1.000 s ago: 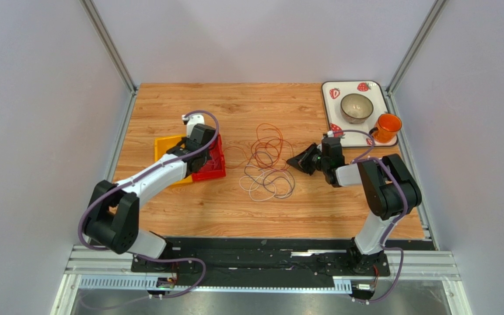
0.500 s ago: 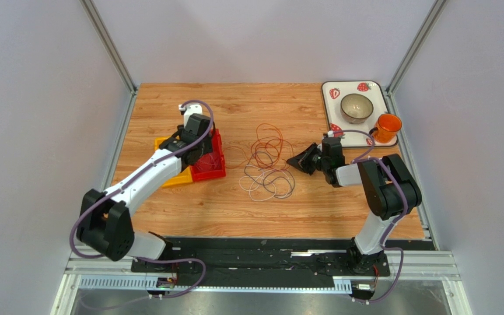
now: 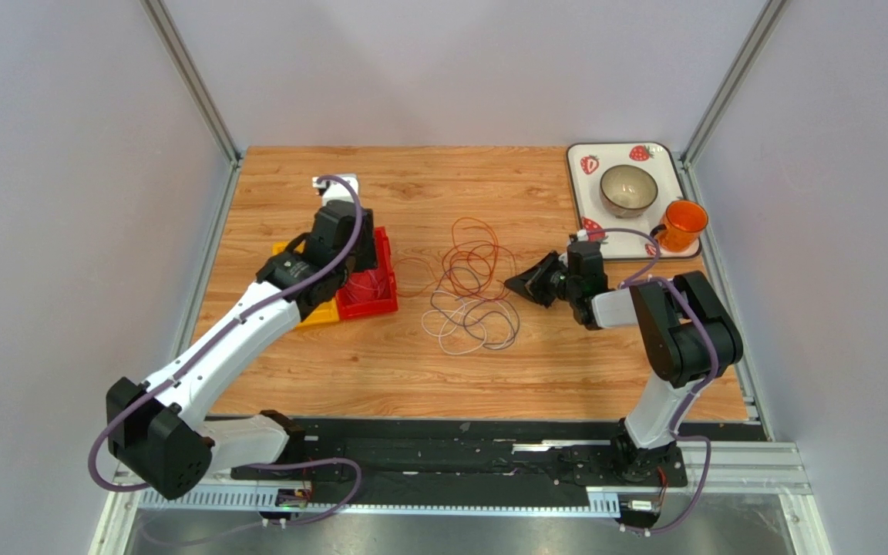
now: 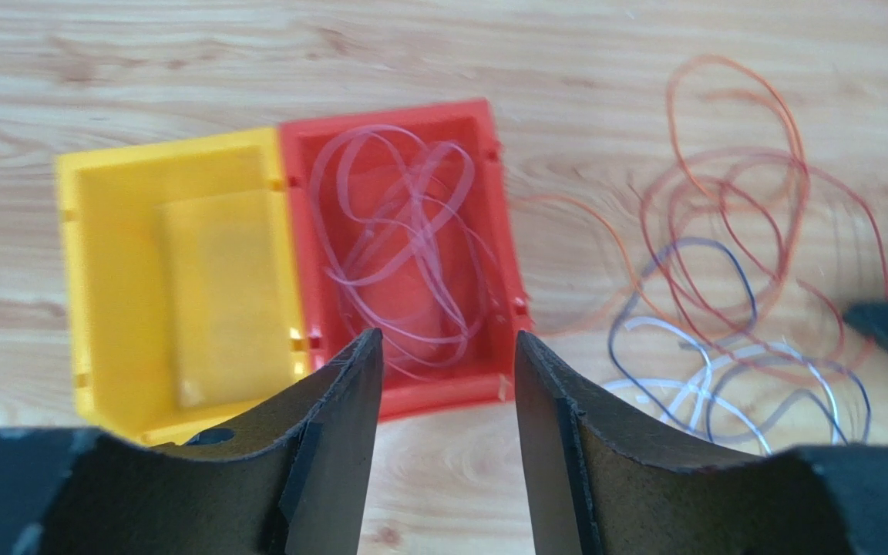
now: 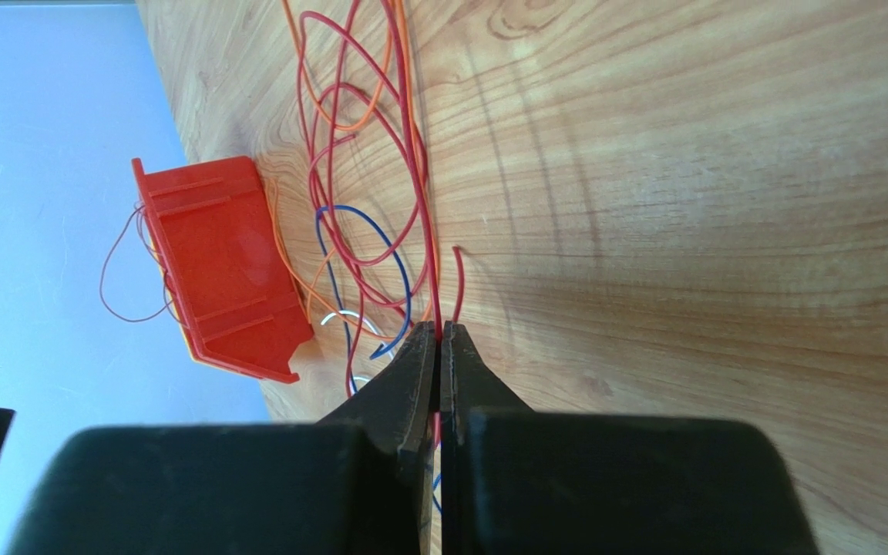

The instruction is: Untangle the cables

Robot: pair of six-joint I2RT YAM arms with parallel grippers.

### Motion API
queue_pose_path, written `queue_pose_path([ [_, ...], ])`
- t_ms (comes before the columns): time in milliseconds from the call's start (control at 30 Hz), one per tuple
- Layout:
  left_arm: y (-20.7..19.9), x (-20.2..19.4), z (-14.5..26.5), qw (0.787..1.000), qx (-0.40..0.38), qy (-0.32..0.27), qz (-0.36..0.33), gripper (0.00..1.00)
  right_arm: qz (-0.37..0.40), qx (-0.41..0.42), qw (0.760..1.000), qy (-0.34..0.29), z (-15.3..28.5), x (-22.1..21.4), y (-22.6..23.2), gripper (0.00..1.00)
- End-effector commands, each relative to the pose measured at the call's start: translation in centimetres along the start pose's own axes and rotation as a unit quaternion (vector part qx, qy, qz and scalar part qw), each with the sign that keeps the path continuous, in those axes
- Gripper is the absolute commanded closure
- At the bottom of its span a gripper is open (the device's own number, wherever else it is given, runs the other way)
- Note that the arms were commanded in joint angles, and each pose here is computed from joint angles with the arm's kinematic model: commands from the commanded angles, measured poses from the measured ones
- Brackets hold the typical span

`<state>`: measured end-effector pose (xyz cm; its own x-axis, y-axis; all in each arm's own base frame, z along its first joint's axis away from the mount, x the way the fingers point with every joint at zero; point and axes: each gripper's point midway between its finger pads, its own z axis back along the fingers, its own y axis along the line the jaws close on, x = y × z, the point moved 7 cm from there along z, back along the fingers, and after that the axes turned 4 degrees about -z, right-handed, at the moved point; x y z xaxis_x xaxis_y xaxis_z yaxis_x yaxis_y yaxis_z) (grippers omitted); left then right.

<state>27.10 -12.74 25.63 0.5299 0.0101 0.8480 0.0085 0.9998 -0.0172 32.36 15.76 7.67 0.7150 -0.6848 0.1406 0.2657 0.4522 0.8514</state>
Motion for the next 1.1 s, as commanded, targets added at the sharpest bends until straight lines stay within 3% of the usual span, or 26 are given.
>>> queue_pose_path([
  [0, -2.8, -1.4, 0.3, 0.997, -0.067, 0.003, -0.032, 0.44, 0.030, 0.056, 0.998, -0.010, 0.2, 0.5, 2.0, 1.00],
  [100, -4.5, -2.3, 0.2, 0.994, -0.100, 0.009, -0.036, 0.43, 0.062, 0.096, 0.993, -0.001, 0.6, -0.3, 3.2, 1.00],
  [200, -6.4, -3.0, 0.2, 0.990, -0.136, 0.011, -0.047, 0.43, 0.130, 0.203, 0.970, 0.022, 2.4, -2.2, 5.9, 1.00],
  [267, -7.6, -3.4, 0.3, 0.986, -0.154, 0.011, -0.060, 0.43, 0.184, 0.266, 0.946, 0.003, 3.9, -3.4, 7.9, 1.00],
  [433, -10.6, -4.0, 0.7, 0.964, -0.258, -0.018, -0.065, 0.43, 0.230, 0.237, 0.944, -0.008, 4.1, -4.4, 8.4, 1.00],
  [633, -13.9, -6.1, 0.1, 0.935, -0.338, -0.031, -0.101, 0.47, 0.218, 0.238, 0.946, 0.017, 3.3, -4.7, 8.3, 1.00],
  [1067, -17.5, -8.8, -1.2, 0.919, -0.359, -0.037, -0.157, 0.42, 0.209, 0.210, 0.955, 0.022, 2.3, -4.3, 8.2, 1.00],
])
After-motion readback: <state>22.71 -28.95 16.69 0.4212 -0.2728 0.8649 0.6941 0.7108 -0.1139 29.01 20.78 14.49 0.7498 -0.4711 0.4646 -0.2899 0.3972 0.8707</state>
